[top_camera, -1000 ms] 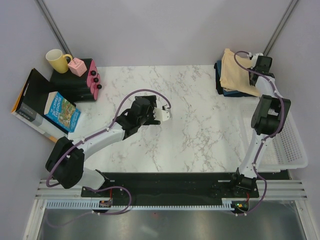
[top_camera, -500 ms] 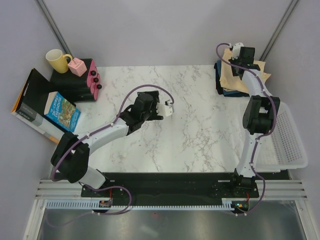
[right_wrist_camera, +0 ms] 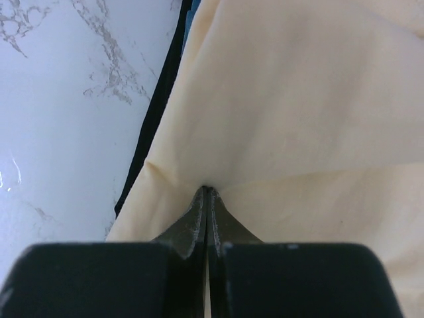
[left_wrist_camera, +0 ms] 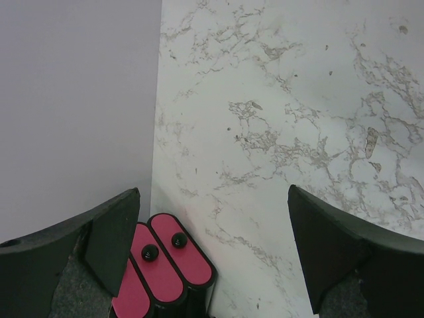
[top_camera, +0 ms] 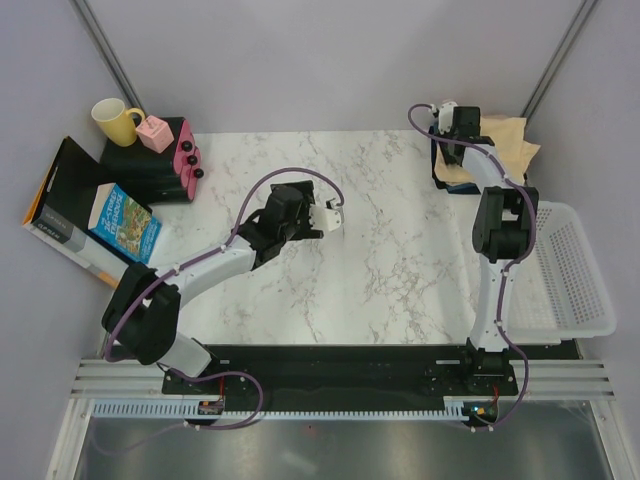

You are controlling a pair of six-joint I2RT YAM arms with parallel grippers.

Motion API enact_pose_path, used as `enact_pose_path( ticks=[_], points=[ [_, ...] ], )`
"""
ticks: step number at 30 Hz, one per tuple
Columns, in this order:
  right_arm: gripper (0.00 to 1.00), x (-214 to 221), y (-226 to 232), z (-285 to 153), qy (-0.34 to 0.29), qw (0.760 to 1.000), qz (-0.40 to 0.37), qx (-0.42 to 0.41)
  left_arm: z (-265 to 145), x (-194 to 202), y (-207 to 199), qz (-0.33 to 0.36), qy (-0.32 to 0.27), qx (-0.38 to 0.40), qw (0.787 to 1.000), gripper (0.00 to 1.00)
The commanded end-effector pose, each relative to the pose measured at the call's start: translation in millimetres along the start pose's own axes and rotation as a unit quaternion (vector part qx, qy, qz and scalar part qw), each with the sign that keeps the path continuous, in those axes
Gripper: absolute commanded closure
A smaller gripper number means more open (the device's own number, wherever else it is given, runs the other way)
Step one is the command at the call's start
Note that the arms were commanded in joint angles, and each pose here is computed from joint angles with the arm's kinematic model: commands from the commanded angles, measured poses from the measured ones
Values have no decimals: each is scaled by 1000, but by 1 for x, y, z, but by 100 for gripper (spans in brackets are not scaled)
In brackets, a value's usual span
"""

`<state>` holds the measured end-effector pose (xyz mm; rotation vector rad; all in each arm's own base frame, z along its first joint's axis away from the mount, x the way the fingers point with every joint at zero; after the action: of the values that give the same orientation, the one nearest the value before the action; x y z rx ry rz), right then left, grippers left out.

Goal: Fold and stack the t-shirts
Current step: Reset both grippers

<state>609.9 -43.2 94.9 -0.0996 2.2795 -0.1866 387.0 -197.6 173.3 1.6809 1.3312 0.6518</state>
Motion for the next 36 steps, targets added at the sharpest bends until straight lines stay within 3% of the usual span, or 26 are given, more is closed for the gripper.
enact_pose_path(
  ticks=[1,7,9,10,11,12,13,17,19,22,26,31,33,36],
  points=[
    [100,-38,-4,-51,-33,999,-1,4,-13,-6,40,-44,-16,-69,997,1],
    [95,-111,-26,-149,-134,991,4,29,-42,-14,99,-102,-36,-138,985,1],
    [80,-123,-5,-186,-163,987,-3,-5,-51,-22,110,-118,-60,-143,981,1],
    [70,-124,4,-197,-168,985,-7,-22,-58,-27,120,-124,-76,-148,978,1],
    [44,-112,16,-202,-158,986,-12,-47,-64,-36,126,-127,-103,-149,975,1],
    [27,-118,30,-227,-176,982,-12,-73,-67,-42,130,-151,-122,-149,970,1],
    [2,-115,40,-237,-178,980,-9,-91,-72,-47,139,-163,-133,-157,965,1],
    [2,-97,85,-279,-187,966,12,-177,-89,-73,165,-278,-198,-151,928,1],
    [2,-104,97,-311,-211,958,64,-184,-99,-92,177,-282,-249,-140,916,1],
    [2,-102,113,-343,-235,947,105,-192,-104,-99,187,-319,-261,-133,901,1],
    [2,-101,122,-371,-257,939,128,-188,-107,-90,185,-363,-244,-142,888,1],
    [2,-71,135,-377,-235,941,87,-229,-101,-67,122,-361,-208,-104,903,1],
    [2,-60,126,-382,-237,945,75,-212,-95,-53,97,-362,-178,-97,910,1],
    [2,-39,108,-376,-231,956,71,-163,-103,-19,91,-369,-112,-140,912,1]
  ],
)
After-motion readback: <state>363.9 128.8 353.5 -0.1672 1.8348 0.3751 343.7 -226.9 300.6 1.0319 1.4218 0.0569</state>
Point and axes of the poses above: each gripper's point midway between its finger pads, its own z axis out along the fingers, its own y axis along the line the jaws close on, x = y × z, the point moved 1 cm from there along -z, back along the fingers, and after that the axes turned 14 degrees about z, right-handed, at the moved point
